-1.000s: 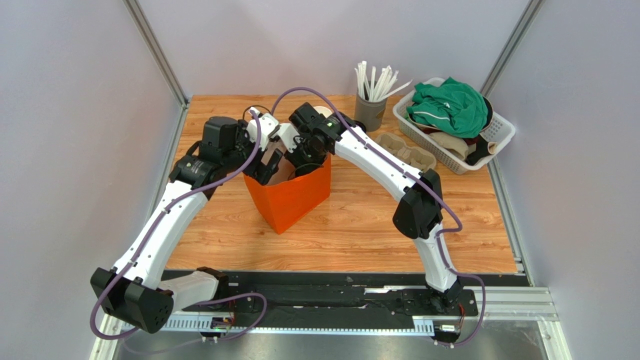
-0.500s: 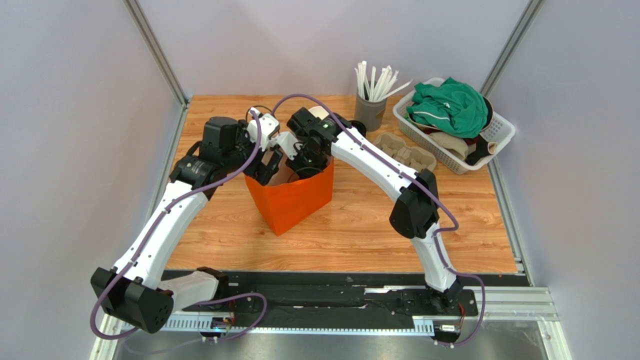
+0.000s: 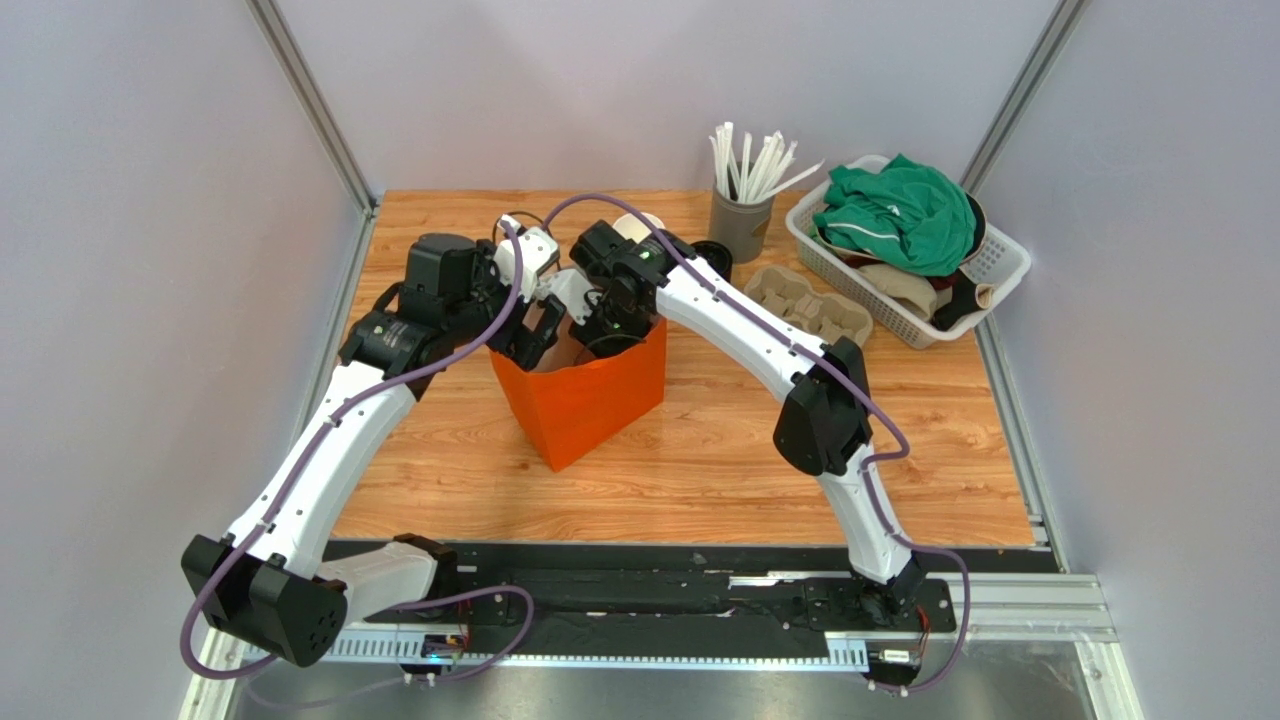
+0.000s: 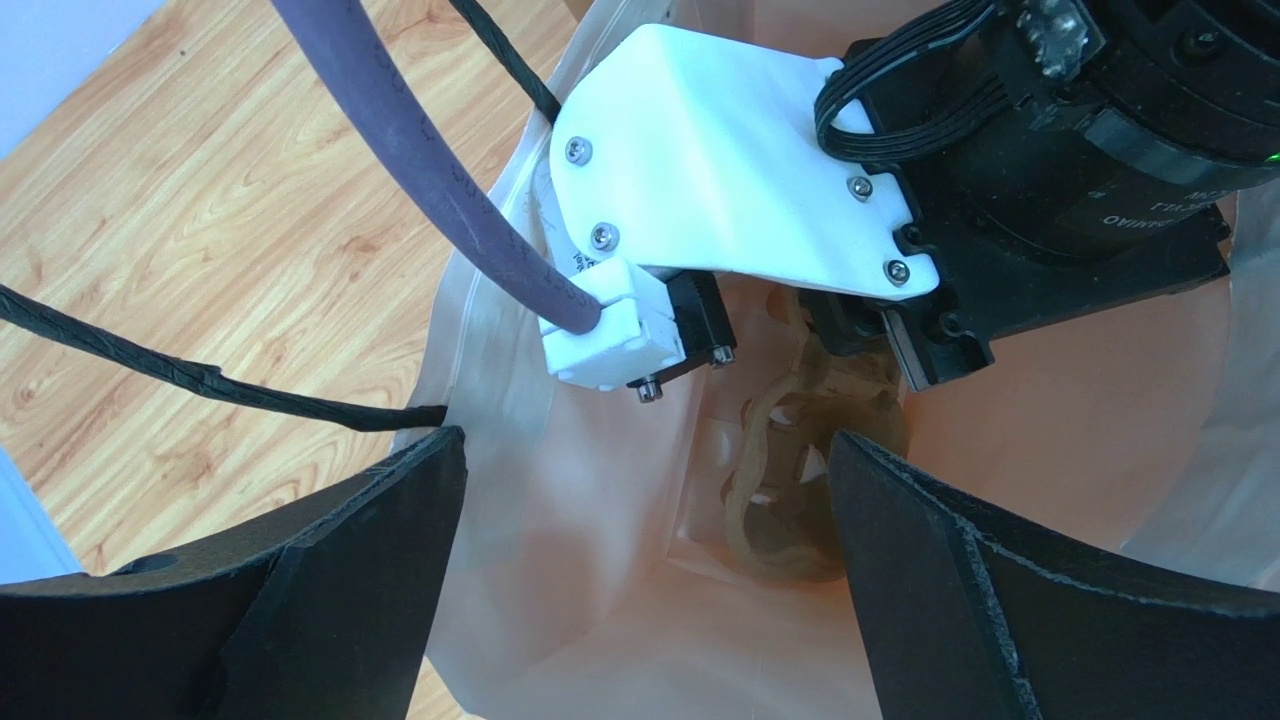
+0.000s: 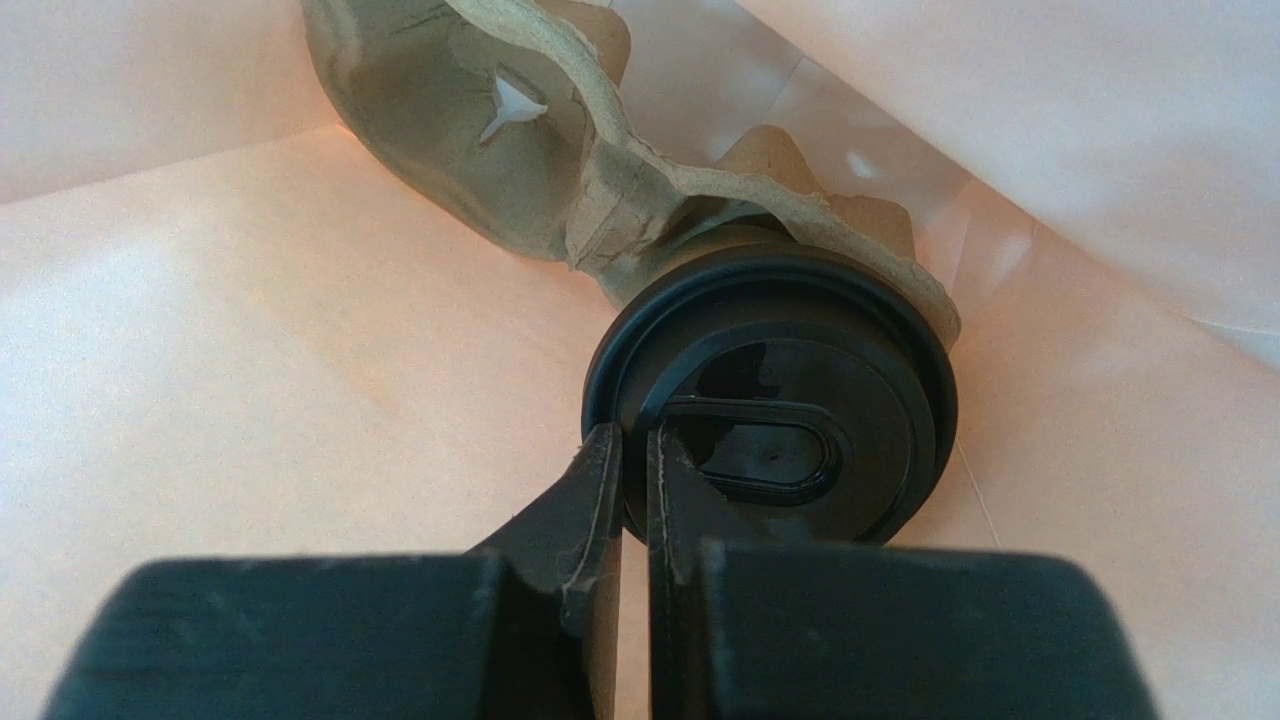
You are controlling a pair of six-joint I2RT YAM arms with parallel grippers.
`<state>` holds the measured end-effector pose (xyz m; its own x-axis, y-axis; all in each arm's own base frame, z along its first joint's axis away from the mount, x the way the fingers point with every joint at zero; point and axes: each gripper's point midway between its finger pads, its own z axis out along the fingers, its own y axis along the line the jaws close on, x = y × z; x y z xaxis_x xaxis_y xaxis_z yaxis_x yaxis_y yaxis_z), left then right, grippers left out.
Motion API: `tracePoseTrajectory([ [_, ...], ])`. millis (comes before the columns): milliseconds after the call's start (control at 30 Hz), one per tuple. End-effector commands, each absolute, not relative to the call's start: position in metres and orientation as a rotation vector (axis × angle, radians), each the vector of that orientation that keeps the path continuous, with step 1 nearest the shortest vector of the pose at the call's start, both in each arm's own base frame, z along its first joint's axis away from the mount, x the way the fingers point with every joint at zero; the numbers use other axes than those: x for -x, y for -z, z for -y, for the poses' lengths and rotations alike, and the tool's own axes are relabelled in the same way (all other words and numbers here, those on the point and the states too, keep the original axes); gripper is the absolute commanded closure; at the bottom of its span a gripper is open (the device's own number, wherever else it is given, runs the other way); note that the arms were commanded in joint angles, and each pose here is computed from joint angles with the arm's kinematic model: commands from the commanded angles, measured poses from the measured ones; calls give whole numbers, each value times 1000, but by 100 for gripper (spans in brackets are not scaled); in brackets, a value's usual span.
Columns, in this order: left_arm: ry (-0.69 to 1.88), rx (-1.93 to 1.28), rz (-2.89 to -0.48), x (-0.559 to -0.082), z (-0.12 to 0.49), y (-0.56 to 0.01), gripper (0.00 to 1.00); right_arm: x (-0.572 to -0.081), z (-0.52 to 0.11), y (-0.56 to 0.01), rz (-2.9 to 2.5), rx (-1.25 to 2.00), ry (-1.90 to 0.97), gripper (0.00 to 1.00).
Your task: Pack the takeout coffee
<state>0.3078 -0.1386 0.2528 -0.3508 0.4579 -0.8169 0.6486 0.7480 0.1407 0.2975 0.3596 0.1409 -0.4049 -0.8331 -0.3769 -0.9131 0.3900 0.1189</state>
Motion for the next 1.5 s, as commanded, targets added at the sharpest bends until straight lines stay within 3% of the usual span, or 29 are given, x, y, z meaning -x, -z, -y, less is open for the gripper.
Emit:
tracePoseTrajectory([
  [0, 255, -826, -1992, -306, 136, -257, 1, -300, -351, -123, -2447, 1574, -375, 100],
  [733, 268, -841, -1978, -304, 139, -262, 1, -289, -347, -91, -2530, 1650, -359, 100],
  [1467, 271, -842, -1975, -301, 138, -261, 1, -304, -348, -89, -2608, 1490, -430, 99],
])
